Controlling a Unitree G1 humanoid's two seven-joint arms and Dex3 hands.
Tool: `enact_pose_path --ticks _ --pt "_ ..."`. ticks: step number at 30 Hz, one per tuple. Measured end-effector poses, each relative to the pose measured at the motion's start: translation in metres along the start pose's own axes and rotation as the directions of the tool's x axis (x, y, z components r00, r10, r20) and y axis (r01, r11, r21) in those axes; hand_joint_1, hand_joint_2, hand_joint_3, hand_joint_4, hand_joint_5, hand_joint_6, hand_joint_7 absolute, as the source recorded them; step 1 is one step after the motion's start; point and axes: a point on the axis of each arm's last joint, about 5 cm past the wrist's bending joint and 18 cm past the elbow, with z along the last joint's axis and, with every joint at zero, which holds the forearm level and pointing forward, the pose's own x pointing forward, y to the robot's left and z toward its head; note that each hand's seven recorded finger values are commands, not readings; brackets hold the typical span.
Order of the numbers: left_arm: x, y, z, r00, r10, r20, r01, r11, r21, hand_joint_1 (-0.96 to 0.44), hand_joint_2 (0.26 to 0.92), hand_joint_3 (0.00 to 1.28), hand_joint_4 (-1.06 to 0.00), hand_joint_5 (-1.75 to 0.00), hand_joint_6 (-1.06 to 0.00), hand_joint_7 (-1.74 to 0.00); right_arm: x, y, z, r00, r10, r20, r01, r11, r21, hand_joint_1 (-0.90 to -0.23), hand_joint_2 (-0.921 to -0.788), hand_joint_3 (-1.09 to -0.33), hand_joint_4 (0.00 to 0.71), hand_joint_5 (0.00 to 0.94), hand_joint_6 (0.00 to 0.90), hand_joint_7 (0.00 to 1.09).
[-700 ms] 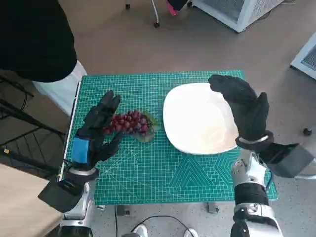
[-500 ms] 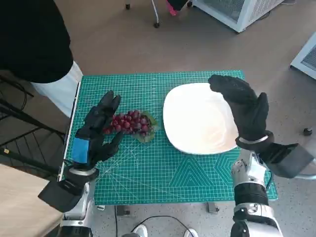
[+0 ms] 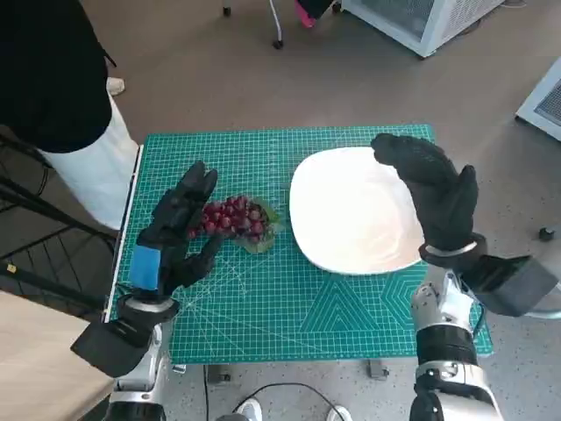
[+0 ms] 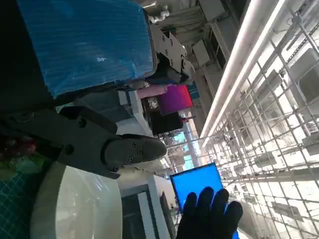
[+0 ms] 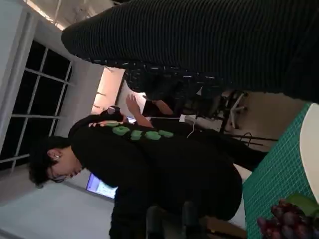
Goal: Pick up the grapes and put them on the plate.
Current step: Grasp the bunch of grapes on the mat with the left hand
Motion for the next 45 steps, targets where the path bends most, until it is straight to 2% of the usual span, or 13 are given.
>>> enact_pose_path --ticks 37,40,42,45 --pt "-0.0001 0.0003 -0.0001 1.0 0.008 -0.002 -0.008 1.0 -0.004 -0.25 0.921 0.31 -0.41 0.0 -0.42 -0.04 -0.0006 -0.0003 0.0003 1.0 0.006 0.005 -0.006 1.0 -0.009 -0.587 -0.921 -0.59 0.344 0.0 0.422 0.0" --pt "0.0007 0.0006 0.0003 1.0 -0.001 -0.014 0.002 1.0 0.03 -0.34 0.921 0.22 -0.31 0.0 -0.34 -0.02 -0.0005 -0.0003 0.0003 1.0 0.006 0.006 -0.006 1.0 -0.009 -0.587 -0.921 -0.59 0.344 0.0 0.422 0.0" --pt "0.0024 0.0022 0.0012 0.999 -0.025 -0.045 0.03 0.994 0.104 -0.43 0.918 0.13 -0.21 0.0 -0.26 -0.01 -0.0003 -0.0003 0.0004 1.0 0.006 0.007 -0.006 1.0 -0.009 -0.586 -0.921 -0.591 0.344 0.0 0.422 0.0" --pt "0.0054 0.0075 0.0032 0.991 -0.069 -0.113 0.095 0.966 0.24 -0.49 0.915 0.06 -0.13 0.0 -0.2 0.0 0.0003 -0.0002 0.0007 1.0 0.007 0.009 -0.007 1.0 -0.009 -0.584 -0.921 -0.591 0.344 0.0 0.421 0.0"
